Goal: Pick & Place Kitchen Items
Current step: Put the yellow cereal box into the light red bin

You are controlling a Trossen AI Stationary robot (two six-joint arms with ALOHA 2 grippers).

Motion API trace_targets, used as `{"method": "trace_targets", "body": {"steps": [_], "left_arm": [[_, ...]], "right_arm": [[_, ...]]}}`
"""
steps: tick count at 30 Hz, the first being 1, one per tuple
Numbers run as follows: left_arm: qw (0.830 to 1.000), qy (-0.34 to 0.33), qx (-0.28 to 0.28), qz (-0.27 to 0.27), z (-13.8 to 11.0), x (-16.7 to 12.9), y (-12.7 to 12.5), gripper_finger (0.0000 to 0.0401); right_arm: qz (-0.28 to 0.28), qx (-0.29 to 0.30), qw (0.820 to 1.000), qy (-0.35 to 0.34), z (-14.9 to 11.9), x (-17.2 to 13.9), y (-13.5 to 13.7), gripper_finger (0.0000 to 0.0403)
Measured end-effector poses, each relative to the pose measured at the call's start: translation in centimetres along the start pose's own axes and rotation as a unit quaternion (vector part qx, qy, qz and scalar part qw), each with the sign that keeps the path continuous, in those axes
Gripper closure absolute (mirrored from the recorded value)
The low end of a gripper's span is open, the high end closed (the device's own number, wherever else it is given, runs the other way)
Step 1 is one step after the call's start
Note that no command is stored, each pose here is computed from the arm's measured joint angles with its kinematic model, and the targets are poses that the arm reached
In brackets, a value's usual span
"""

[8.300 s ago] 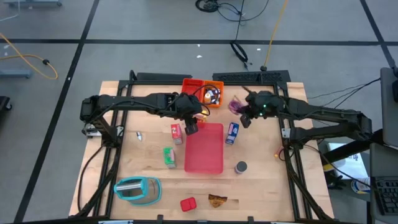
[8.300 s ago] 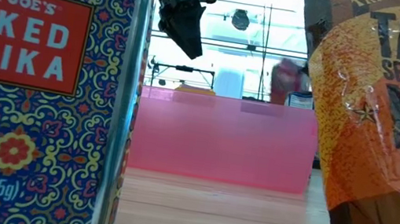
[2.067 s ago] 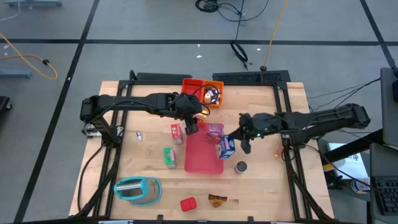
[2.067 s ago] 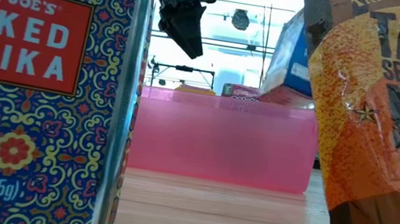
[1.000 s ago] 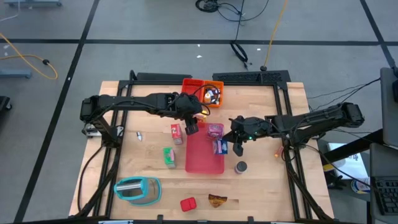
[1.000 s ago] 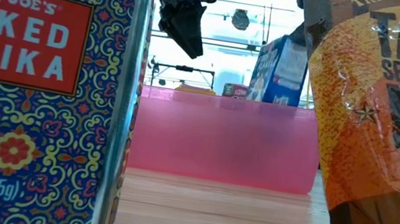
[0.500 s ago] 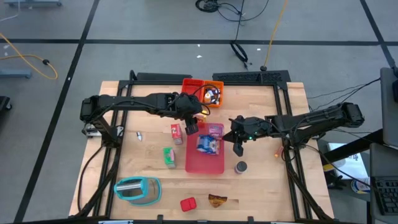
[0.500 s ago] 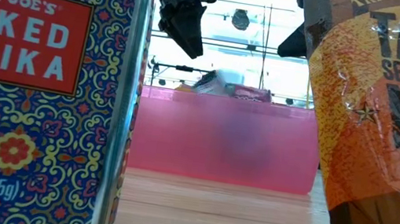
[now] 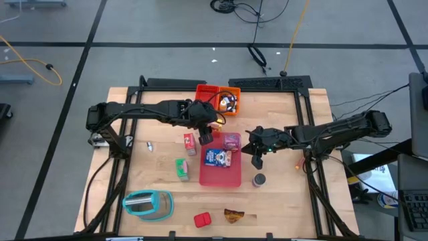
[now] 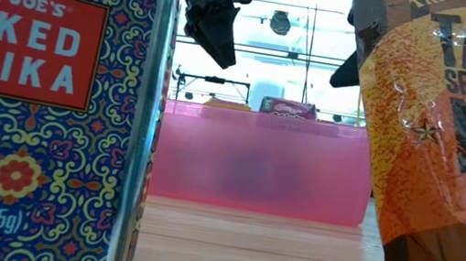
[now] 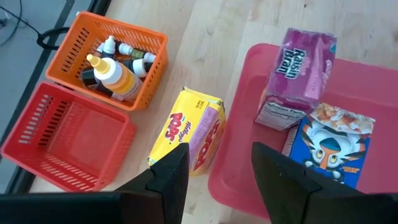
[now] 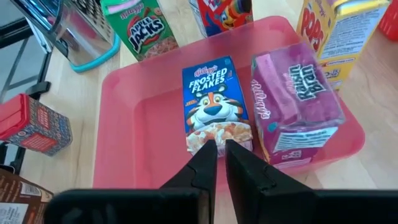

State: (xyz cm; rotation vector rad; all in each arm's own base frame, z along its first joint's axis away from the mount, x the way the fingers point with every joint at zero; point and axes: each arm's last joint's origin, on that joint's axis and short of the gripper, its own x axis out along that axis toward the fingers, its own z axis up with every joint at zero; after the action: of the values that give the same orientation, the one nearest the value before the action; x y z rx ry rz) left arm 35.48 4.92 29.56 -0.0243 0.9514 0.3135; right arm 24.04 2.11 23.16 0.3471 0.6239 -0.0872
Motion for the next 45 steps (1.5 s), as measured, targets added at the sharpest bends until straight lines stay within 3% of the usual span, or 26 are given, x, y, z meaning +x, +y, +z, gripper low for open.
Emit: {"method": "trace_targets", "body": {"steps": [8, 15, 24, 32, 45], "left_arm": [[0.998, 0.002, 0.038, 0.056, 0.0, 0.1, 0.9, 0.0224], [0.997, 0.015, 0.060, 0.035, -1.0, 1.7, 2.2, 0.0224], [0.996, 0.029, 0.080, 0.018, -3.1, 3.8, 2.1, 0.0223], [0.991, 0.026, 0.109, 0.076, -3.6, 4.4, 2.0, 0.0224], [0.990, 0.018, 0.118, 0.081, -4.7, 5.5, 1.9, 0.0224]], "right_arm": [[0.000, -0.004, 1.000, 0.001, -0.1, 0.0, 0.0, 0.0374], [0.000, -0.013, 1.000, 0.001, -0.1, 0.0, 0.0, 0.0375], [0.000, -0.024, 1.000, 0.000, -0.1, 0.0, 0.0, 0.0376], [0.005, -0.030, 0.999, -0.014, 0.2, 0.0, 0.1, 0.0376], [0.012, -0.036, 0.999, -0.032, -0.9, 0.6, -0.3, 0.0379]]}}
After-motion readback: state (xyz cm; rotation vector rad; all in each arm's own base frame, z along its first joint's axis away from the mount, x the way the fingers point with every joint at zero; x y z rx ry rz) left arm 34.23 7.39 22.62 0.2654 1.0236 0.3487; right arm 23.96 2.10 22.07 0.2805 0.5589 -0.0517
